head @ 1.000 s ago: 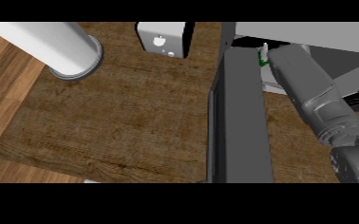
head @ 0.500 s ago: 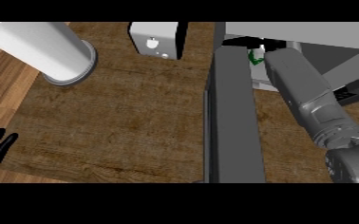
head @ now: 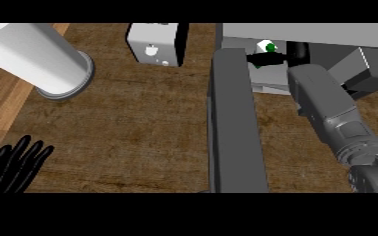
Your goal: Pick up the milk, place it into the microwave and close the microwave
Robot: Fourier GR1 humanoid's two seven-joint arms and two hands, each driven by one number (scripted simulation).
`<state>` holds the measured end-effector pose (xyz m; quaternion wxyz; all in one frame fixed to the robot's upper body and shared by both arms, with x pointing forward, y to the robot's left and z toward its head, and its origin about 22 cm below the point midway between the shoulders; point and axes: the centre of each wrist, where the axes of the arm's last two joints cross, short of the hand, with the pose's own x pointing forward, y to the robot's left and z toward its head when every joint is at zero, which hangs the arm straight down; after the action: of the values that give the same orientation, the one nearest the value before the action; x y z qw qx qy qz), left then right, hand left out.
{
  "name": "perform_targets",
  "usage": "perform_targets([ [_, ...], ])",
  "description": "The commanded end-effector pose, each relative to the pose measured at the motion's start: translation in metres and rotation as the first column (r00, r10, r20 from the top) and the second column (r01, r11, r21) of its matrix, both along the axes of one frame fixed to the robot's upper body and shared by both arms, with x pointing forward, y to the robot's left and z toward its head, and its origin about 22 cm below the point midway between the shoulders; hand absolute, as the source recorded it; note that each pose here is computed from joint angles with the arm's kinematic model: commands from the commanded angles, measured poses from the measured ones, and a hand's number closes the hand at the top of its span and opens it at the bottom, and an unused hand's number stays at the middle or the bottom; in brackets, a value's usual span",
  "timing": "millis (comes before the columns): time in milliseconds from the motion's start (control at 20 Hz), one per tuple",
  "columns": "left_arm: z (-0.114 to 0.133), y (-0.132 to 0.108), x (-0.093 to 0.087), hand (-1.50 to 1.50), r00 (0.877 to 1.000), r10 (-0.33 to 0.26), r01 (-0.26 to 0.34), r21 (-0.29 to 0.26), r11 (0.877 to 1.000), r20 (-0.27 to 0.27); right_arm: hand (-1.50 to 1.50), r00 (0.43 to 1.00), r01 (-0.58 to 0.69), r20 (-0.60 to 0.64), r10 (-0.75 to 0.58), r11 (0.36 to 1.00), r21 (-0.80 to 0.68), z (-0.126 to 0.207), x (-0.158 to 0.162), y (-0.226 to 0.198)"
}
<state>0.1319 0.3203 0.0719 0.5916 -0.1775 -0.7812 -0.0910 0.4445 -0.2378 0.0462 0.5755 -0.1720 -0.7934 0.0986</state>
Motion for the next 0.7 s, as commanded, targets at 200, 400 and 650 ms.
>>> perform_targets([
  [200,-0.020,-0.026,0.013,-1.50,0.977,-0.200,0.201,0.013,0.979,-0.071,-1.50,0.977,-0.205,-0.014,0.215,0.947,0.250,-0.031,-0.015,0.003],
  [400,-0.037,-0.031,0.017,-1.50,0.966,-0.245,0.250,0.055,0.967,-0.081,-1.50,0.962,-0.250,-0.019,0.273,0.903,0.351,-0.057,-0.030,0.000],
  [650,-0.044,-0.044,0.029,-1.50,0.971,-0.225,0.233,0.113,0.966,-0.082,-1.50,0.945,-0.281,-0.029,0.326,0.856,0.434,-0.110,-0.069,-0.007],
])
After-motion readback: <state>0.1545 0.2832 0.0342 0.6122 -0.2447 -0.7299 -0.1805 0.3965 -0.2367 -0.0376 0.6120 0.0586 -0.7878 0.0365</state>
